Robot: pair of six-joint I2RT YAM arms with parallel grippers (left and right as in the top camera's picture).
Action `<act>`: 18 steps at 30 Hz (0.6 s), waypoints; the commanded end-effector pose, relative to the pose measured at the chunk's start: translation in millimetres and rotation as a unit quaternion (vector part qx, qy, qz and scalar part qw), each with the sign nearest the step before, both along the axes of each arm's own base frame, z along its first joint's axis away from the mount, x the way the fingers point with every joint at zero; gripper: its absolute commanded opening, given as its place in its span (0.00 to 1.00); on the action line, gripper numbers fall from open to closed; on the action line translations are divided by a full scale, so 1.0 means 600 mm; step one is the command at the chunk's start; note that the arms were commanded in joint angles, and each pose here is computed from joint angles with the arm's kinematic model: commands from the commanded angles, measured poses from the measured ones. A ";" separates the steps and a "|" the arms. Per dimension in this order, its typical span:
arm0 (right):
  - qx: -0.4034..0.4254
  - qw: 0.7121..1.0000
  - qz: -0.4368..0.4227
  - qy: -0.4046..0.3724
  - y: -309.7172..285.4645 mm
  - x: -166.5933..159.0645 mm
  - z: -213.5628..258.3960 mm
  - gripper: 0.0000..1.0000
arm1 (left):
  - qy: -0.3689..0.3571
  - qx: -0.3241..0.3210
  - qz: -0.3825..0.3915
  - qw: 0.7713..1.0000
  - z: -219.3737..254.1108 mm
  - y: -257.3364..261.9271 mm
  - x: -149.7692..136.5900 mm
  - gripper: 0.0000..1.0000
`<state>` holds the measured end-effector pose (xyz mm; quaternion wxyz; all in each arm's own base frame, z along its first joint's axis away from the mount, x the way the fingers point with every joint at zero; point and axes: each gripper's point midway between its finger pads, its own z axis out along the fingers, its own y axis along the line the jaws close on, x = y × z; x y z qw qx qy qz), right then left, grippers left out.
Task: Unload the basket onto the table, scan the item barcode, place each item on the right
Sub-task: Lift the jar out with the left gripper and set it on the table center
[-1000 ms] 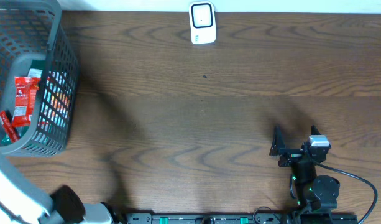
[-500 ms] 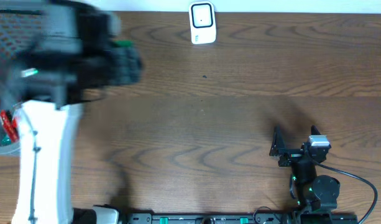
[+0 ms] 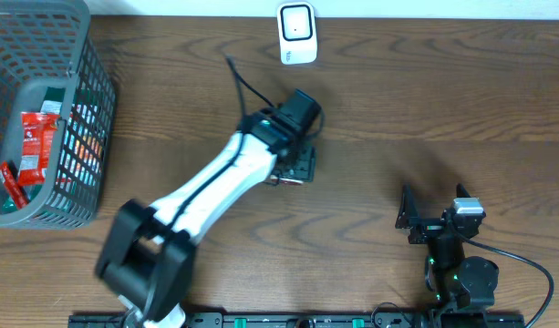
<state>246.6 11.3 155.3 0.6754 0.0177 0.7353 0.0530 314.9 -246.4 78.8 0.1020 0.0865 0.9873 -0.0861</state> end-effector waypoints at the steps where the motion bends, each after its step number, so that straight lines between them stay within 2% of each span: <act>1: 0.006 1.000 -0.005 0.001 -0.004 0.000 -0.001 0.99 | -0.013 0.037 0.019 0.999 -0.043 -0.003 0.019 0.60; 11: 0.006 1.000 -0.005 0.001 -0.004 0.000 -0.001 0.99 | 0.022 0.058 0.020 0.998 -0.122 -0.007 0.017 0.61; 14: 0.006 1.000 -0.005 0.001 -0.004 0.000 -0.001 0.99 | 0.022 0.058 0.020 0.998 -0.124 -0.007 0.017 0.83; 18: 0.006 1.000 -0.005 0.001 -0.004 0.000 -0.001 0.99 | 0.028 0.053 0.018 0.998 -0.122 -0.010 0.013 0.96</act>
